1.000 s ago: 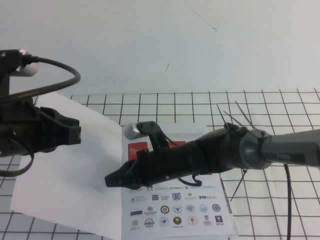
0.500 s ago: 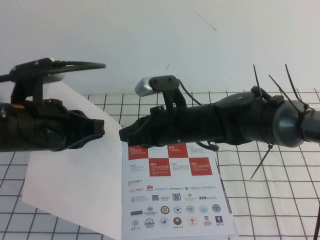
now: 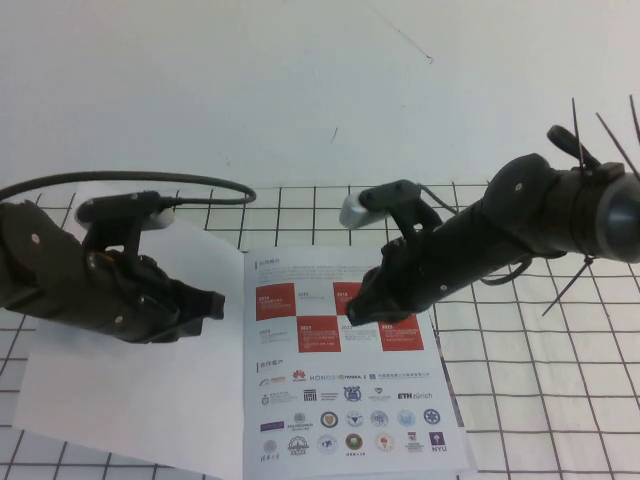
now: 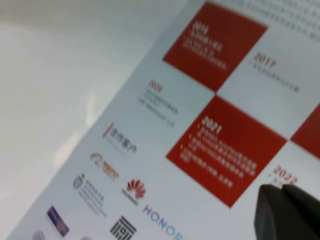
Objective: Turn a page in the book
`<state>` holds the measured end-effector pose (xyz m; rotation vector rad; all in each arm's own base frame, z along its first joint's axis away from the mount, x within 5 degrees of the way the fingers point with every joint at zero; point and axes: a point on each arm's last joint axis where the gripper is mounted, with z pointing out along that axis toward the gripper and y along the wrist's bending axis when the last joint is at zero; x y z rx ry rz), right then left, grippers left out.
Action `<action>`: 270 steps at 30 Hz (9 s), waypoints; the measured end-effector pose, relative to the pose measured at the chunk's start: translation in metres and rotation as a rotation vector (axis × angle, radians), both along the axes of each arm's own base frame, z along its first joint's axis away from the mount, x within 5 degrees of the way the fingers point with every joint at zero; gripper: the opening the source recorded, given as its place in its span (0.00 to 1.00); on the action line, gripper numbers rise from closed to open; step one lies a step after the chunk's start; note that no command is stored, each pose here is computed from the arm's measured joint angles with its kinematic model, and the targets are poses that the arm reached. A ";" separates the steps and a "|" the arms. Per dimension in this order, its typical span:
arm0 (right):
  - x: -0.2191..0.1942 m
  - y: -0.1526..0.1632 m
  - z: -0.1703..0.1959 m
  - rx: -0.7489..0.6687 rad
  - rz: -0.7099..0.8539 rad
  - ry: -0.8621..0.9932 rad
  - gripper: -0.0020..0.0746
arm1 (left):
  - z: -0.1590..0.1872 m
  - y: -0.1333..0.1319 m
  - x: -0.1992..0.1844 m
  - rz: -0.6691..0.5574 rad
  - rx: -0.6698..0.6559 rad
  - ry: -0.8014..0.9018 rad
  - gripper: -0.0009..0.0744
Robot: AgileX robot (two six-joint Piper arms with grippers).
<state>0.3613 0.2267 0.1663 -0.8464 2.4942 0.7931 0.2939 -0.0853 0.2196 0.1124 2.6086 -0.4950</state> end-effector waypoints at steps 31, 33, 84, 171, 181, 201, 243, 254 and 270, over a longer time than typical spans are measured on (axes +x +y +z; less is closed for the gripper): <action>-0.005 -0.009 0.017 -0.081 0.023 -0.030 0.02 | -0.062 0.005 0.020 0.058 0.115 0.139 0.01; -0.010 -0.013 0.048 -0.078 0.036 -0.118 0.02 | -0.043 0.006 0.018 0.056 0.110 0.076 0.01; -0.309 -0.215 0.083 -0.193 -0.414 -0.754 0.02 | 0.071 0.067 -0.220 0.160 0.019 -1.013 0.01; -0.310 -0.217 0.075 -0.195 -0.452 -0.746 0.02 | -0.047 0.082 -0.241 0.304 0.183 -0.766 0.01; -0.309 -0.225 0.037 -0.198 -0.651 -1.040 0.02 | -0.047 0.082 -0.241 0.304 0.183 -0.766 0.01; -0.311 -0.230 -0.001 -0.284 -0.786 -0.799 0.02 | -0.047 0.082 -0.241 0.305 0.181 -0.767 0.01; -0.311 -0.228 -0.001 -0.251 -0.789 -0.785 0.02 | -0.047 0.082 -0.241 0.305 0.181 -0.767 0.01; -0.311 -0.228 -0.001 -0.251 -0.789 -0.785 0.02 | -0.047 0.082 -0.241 0.305 0.181 -0.767 0.01; -0.311 -0.228 -0.001 -0.251 -0.789 -0.785 0.02 | -0.047 0.082 -0.241 0.305 0.181 -0.767 0.01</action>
